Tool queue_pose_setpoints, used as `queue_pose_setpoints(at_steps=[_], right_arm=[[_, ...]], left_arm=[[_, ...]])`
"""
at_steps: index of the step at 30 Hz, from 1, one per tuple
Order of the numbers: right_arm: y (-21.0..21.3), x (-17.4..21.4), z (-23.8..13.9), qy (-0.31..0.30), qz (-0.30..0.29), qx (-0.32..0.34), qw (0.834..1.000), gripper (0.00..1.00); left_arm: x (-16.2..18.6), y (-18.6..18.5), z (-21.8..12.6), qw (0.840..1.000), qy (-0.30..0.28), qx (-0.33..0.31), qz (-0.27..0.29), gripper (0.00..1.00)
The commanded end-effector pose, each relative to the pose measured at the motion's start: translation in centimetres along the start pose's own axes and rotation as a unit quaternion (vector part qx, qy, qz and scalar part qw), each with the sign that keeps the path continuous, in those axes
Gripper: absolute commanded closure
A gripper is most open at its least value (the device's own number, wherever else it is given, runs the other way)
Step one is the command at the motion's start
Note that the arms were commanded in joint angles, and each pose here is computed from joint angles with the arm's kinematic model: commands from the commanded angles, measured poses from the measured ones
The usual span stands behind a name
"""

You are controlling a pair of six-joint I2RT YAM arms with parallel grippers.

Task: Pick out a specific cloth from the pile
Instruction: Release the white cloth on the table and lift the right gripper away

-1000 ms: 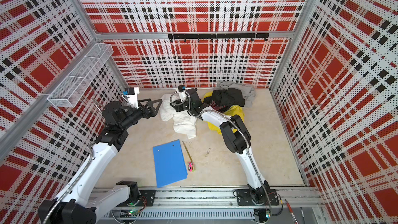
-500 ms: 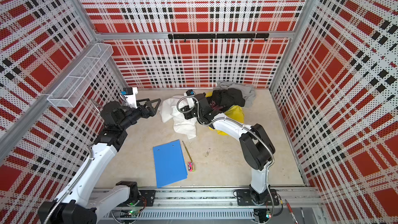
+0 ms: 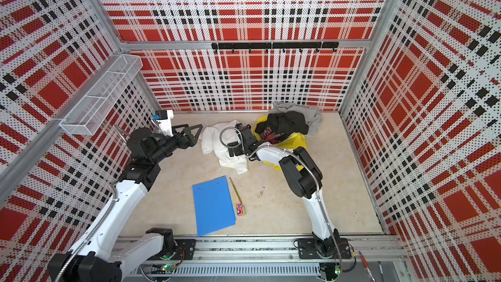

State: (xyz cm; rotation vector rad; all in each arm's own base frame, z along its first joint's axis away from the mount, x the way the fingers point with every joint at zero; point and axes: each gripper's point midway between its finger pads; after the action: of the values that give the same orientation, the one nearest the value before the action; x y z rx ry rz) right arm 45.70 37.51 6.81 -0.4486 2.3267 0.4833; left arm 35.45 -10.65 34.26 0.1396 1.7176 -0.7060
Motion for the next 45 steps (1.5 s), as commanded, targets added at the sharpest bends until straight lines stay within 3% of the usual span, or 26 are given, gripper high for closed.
queue_pose_setpoints(at_steps=[1, 3, 4, 7, 11, 15, 19, 22, 31, 35, 39, 45], right_arm=[[-0.3, 1.2, 1.8, 0.017, -0.012, 0.022, 1.0, 0.0], [0.0, 2.3, 2.8, 0.033, -0.027, 0.036, 0.998, 0.0], [0.0, 2.9, 3.2, 0.04, -0.035, 0.046, 0.997, 0.05], [0.2, 3.4, 3.9, 0.048, -0.045, 0.062, 0.996, 0.36], [1.2, 1.3, 3.2, 0.021, -0.033, 0.045, 0.998, 0.74], [4.8, -2.9, 0.9, -0.031, -0.019, -0.035, 0.999, 0.91], [8.3, -7.8, -2.3, -0.097, -0.019, -0.113, 0.989, 0.97], [9.6, -10.2, -4.0, -0.132, -0.041, -0.135, 0.981, 1.0], [12.3, -13.3, -6.0, -0.182, -0.066, -0.191, 0.962, 1.0], [12.2, -11.9, -3.6, -0.163, -0.055, -0.193, 0.966, 0.96], [11.1, -7.4, 1.4, -0.102, -0.031, -0.165, 0.981, 0.91], [9.4, -4.5, 4.6, -0.062, -0.019, -0.127, 0.99, 0.75]], left_arm=[[0.2, -0.1, 0.1, 1.0, 0.002, 0.003, 0.004, 0.05], [0.2, -0.1, 0.1, 1.0, 0.003, 0.004, 0.004, 0.05], [0.3, 0.0, 0.1, 1.0, 0.003, 0.003, 0.004, 0.05], [0.1, -0.1, 0.0, 1.0, 0.001, 0.003, 0.004, 0.05], [-0.2, 0.3, -0.3, 1.0, -0.006, -0.004, 0.006, 0.05], [-0.7, 0.6, -0.7, 1.0, -0.013, -0.011, 0.007, 0.05], [-0.8, 0.5, -0.8, 1.0, -0.016, -0.01, 0.009, 0.05], [-0.9, 0.6, -1.0, 1.0, -0.018, -0.015, 0.009, 0.05], [-1.2, 0.6, -1.3, 0.999, -0.025, -0.019, 0.022, 0.05], [-1.3, 0.6, -1.4, 0.999, -0.026, -0.018, 0.022, 0.05], [-1.3, 0.7, -1.3, 0.999, -0.025, -0.019, 0.022, 0.05], [-1.1, 0.7, -1.2, 0.999, -0.021, -0.016, 0.021, 0.05]])
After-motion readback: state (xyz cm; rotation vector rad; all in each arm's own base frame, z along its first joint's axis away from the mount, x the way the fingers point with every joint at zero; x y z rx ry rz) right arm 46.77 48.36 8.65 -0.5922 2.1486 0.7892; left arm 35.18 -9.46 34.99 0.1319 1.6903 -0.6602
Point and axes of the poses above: each gripper's point midway between its finger pads, its own z axis out along the fingers, its own y axis along the line the jaws close on, x = y × z, and after that the axes turned 1 degree about z, right-handed
